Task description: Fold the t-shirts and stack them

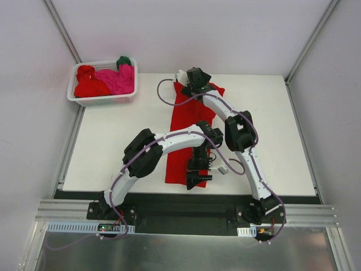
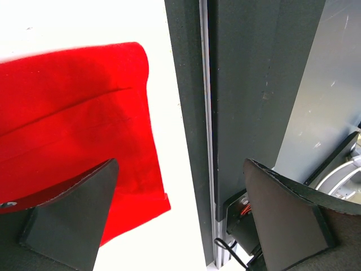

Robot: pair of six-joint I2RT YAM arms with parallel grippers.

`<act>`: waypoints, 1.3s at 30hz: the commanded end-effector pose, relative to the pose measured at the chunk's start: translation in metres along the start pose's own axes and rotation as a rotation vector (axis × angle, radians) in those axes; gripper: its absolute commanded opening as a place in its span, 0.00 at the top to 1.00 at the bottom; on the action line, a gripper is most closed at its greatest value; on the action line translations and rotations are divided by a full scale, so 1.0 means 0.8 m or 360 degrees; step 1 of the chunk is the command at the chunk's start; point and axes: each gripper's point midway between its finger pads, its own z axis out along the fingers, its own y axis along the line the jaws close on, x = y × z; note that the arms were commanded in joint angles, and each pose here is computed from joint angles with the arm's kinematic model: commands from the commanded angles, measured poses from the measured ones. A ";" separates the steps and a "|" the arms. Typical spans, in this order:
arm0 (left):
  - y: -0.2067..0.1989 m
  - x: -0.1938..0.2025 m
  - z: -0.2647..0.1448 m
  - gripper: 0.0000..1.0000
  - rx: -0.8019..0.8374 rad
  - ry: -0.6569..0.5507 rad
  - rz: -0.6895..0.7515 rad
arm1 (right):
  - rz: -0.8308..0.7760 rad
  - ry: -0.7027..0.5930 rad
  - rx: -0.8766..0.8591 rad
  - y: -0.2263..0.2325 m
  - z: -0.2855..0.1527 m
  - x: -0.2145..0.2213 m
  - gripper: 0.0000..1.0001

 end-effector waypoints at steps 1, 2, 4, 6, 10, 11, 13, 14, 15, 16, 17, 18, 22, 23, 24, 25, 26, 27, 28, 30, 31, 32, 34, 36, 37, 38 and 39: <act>-0.021 -0.004 -0.025 0.07 -0.0045 -0.0066 0.0020 | -0.0184 0.0070 0.0102 -0.020 -0.021 -0.007 0.04; -0.014 0.004 -0.031 0.07 -0.0094 -0.0054 0.0000 | -0.0229 0.0113 0.0134 -0.034 -0.030 0.000 0.04; -0.014 0.015 -0.041 0.07 -0.0142 -0.0069 -0.0036 | -0.0248 0.0247 0.0125 -0.037 -0.037 0.031 0.04; -0.005 0.032 -0.050 0.06 -0.0162 -0.0102 -0.0129 | -0.0181 0.0344 0.0097 -0.053 -0.049 0.063 0.04; 0.012 0.062 -0.078 0.07 -0.0303 -0.0196 -0.0270 | -0.0026 0.0483 0.0027 -0.077 -0.062 0.116 0.04; 0.016 0.068 -0.083 0.07 -0.0339 -0.0222 -0.0334 | 0.0029 0.0523 0.0009 -0.088 -0.064 0.135 0.04; 0.039 0.091 -0.102 0.07 -0.0503 -0.0288 -0.0444 | 0.0153 0.0559 -0.0080 -0.090 -0.079 0.148 0.04; 0.045 0.098 -0.109 0.06 -0.0550 -0.0321 -0.0519 | 0.0214 0.0584 -0.0103 -0.094 -0.083 0.161 0.04; 0.053 0.101 -0.113 0.06 -0.0593 -0.0360 -0.0556 | 0.0246 0.0610 -0.0159 -0.089 -0.090 0.168 0.04; 0.062 0.108 -0.121 0.06 -0.0647 -0.0384 -0.0617 | 0.0326 0.0586 -0.0190 -0.088 -0.098 0.166 0.04; 0.065 0.109 -0.122 0.06 -0.0666 -0.0396 -0.0672 | 0.0367 0.0574 -0.0199 -0.090 -0.103 0.166 0.04; 0.069 0.108 -0.122 0.06 -0.0682 -0.0398 -0.0686 | 0.0408 0.0544 -0.0204 -0.093 -0.106 0.162 0.04; 0.083 0.099 -0.116 0.07 -0.0672 -0.0377 -0.0699 | 0.0543 0.0396 -0.0130 -0.122 -0.126 0.128 0.04; 0.085 0.095 -0.119 0.07 -0.0672 -0.0392 -0.0694 | 0.0551 0.0405 -0.0141 -0.124 -0.130 0.128 0.04; 0.086 0.093 -0.120 0.07 -0.0669 -0.0396 -0.0690 | 0.0551 0.0413 -0.0160 -0.119 -0.131 0.129 0.04; 0.089 0.091 -0.118 0.06 -0.0657 -0.0396 -0.0689 | 0.0545 0.0426 -0.0181 -0.112 -0.130 0.133 0.04; 0.089 0.086 -0.121 0.07 -0.0654 -0.0415 -0.0682 | 0.0553 0.0474 -0.0225 -0.097 -0.128 0.146 0.04; 0.089 0.086 -0.118 0.07 -0.0639 -0.0412 -0.0685 | 0.0570 0.0498 -0.0254 -0.088 -0.126 0.154 0.04; 0.090 0.084 -0.119 0.07 -0.0636 -0.0419 -0.0681 | 0.0605 0.0500 -0.0295 -0.079 -0.123 0.158 0.04; 0.084 0.082 -0.118 0.07 -0.0606 -0.0437 -0.0678 | 0.0633 0.0573 -0.0353 -0.063 -0.112 0.176 0.04; 0.083 0.081 -0.118 0.07 -0.0600 -0.0441 -0.0674 | 0.0634 0.0584 -0.0368 -0.061 -0.110 0.179 0.04; 0.080 0.083 -0.115 0.07 -0.0591 -0.0433 -0.0674 | 0.0639 0.0596 -0.0376 -0.061 -0.108 0.183 0.04; 0.075 0.087 -0.115 0.07 -0.0592 -0.0433 -0.0672 | 0.0674 0.0561 -0.0436 -0.056 -0.108 0.177 0.04; 0.067 0.093 -0.109 0.07 -0.0567 -0.0425 -0.0666 | 0.0732 0.0548 -0.0537 -0.042 -0.111 0.176 0.04; 0.065 0.094 -0.107 0.07 -0.0558 -0.0425 -0.0665 | 0.0760 0.0548 -0.0575 -0.035 -0.111 0.176 0.04; 0.062 0.099 -0.103 0.07 -0.0545 -0.0411 -0.0675 | 0.0797 0.0552 -0.0618 -0.031 -0.113 0.179 0.04; 0.061 0.098 -0.103 0.07 -0.0541 -0.0416 -0.0672 | 0.0848 0.0525 -0.0682 -0.023 -0.114 0.176 0.04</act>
